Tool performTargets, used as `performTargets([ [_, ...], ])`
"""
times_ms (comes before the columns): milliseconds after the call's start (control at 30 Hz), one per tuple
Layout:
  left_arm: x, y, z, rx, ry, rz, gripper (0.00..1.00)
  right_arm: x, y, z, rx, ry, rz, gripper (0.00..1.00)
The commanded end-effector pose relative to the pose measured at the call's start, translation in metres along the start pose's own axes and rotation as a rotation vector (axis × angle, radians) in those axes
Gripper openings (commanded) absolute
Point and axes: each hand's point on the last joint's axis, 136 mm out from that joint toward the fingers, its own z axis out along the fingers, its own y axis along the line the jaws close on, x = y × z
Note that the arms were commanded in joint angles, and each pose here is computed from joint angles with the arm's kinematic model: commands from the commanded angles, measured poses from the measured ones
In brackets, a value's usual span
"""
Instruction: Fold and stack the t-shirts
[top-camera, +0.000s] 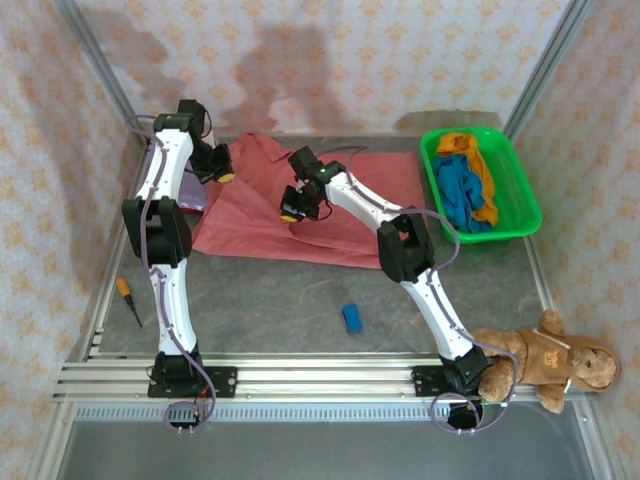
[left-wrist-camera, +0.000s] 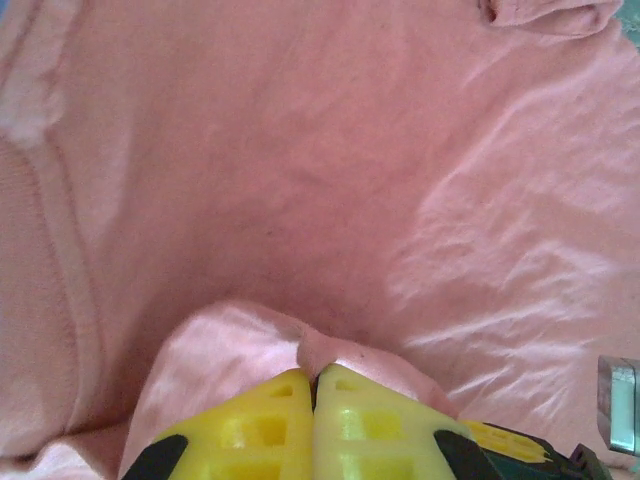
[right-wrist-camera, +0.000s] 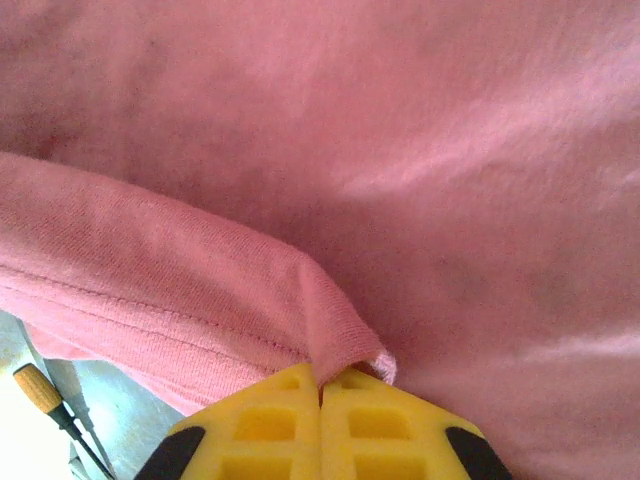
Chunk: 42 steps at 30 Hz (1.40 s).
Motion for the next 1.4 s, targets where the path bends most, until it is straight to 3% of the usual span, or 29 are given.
performTargets([
  [0,0.009,-0.002,0.012,-0.005,0.057,-0.026,0.0,-0.01,0.007,-0.005,-0.033,-0.016,-0.017,0.0],
  [500,-0.003,-0.016,0.027,0.041,0.03,-0.077,0.0,-0.067,-0.007,-0.009,-0.155,-0.07,0.104,0.01],
  [600,-0.005,-0.013,0.028,0.028,0.026,-0.089,0.0,-0.074,-0.012,-0.007,-0.177,-0.056,0.128,0.11],
  [633,-0.005,-0.012,0.029,0.022,0.025,-0.096,0.0,-0.076,-0.015,-0.006,-0.181,-0.049,0.141,0.28],
  [667,-0.005,-0.012,0.03,0.021,0.024,-0.105,0.03,-0.077,-0.017,-0.006,-0.188,-0.041,0.148,0.37],
  [733,-0.007,-0.013,0.031,0.025,0.02,-0.116,0.17,-0.079,-0.021,-0.009,-0.194,-0.031,0.156,0.42],
  [900,-0.015,-0.023,0.023,0.062,-0.012,-0.129,0.35,-0.075,-0.023,-0.033,-0.146,-0.044,0.1,0.48],
  [1000,-0.017,-0.026,0.007,0.057,-0.053,-0.117,0.38,-0.064,-0.027,-0.051,-0.098,-0.05,0.058,0.48],
  [1133,0.001,-0.024,-0.005,0.064,-0.059,-0.15,0.48,-0.044,-0.031,-0.075,-0.081,-0.054,0.035,0.49],
  [1367,0.037,-0.023,0.02,0.108,-0.049,-0.165,0.55,-0.024,-0.025,-0.108,-0.118,-0.093,0.055,0.5],
])
